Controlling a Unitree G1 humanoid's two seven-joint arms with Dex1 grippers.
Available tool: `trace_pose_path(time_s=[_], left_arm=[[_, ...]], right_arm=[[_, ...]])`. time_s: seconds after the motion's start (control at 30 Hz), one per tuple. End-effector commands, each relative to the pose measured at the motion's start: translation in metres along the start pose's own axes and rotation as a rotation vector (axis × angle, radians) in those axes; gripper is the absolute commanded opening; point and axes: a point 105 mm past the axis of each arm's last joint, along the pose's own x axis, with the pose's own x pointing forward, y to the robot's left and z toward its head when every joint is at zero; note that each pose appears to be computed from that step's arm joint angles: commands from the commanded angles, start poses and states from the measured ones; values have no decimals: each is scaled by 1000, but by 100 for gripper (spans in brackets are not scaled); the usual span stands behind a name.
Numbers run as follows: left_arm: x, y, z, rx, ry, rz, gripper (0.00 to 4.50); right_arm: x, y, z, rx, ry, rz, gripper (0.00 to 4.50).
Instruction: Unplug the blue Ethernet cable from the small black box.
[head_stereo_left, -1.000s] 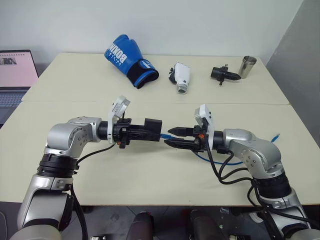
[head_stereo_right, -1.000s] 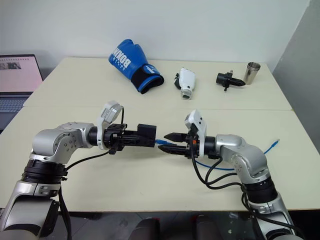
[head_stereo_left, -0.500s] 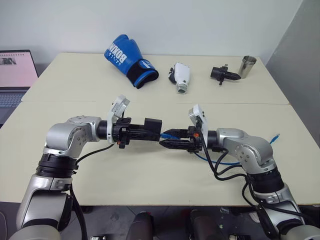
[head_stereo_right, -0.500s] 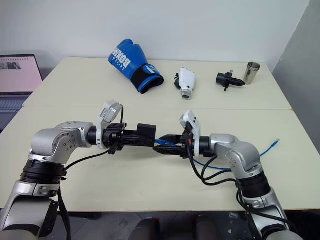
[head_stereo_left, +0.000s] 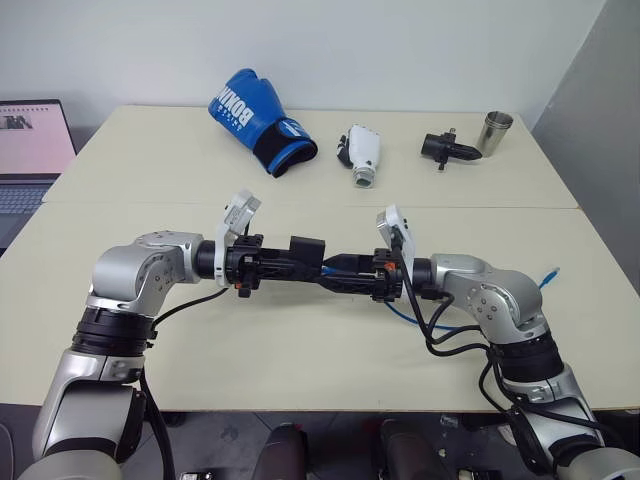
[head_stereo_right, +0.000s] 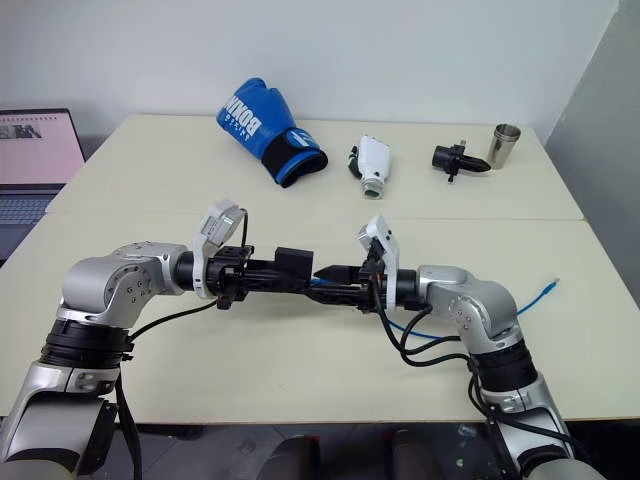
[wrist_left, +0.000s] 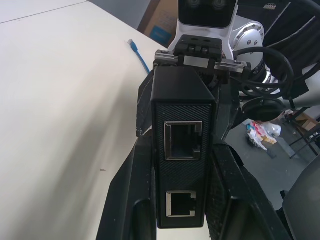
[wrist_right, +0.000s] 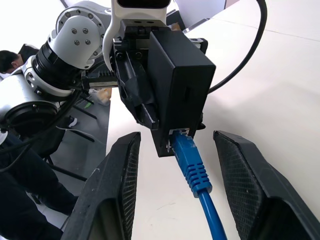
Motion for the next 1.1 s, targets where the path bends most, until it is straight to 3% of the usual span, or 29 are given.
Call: trace_pose_path(time_s=[0.03,0.17,0.5,0.87,1.1], left_arm=[[-1,-5,9,49,-8,-7,79],[0,-5,10,48,-13,-6,79],[1,-6,11,47,-16,-11,79],[2,-5,13,51,-28,-11,79],[-15,0,17,68,-27,49,79]], right_arm=[[-5,2,9,-13,-25,15,245],[-6,2,8,-13,-17,16,245],[-5,2,7,-28,-2,9,14],[-7,3,4,-32,23,19,11],[-25,-4,-10,-9,72,-16,11]])
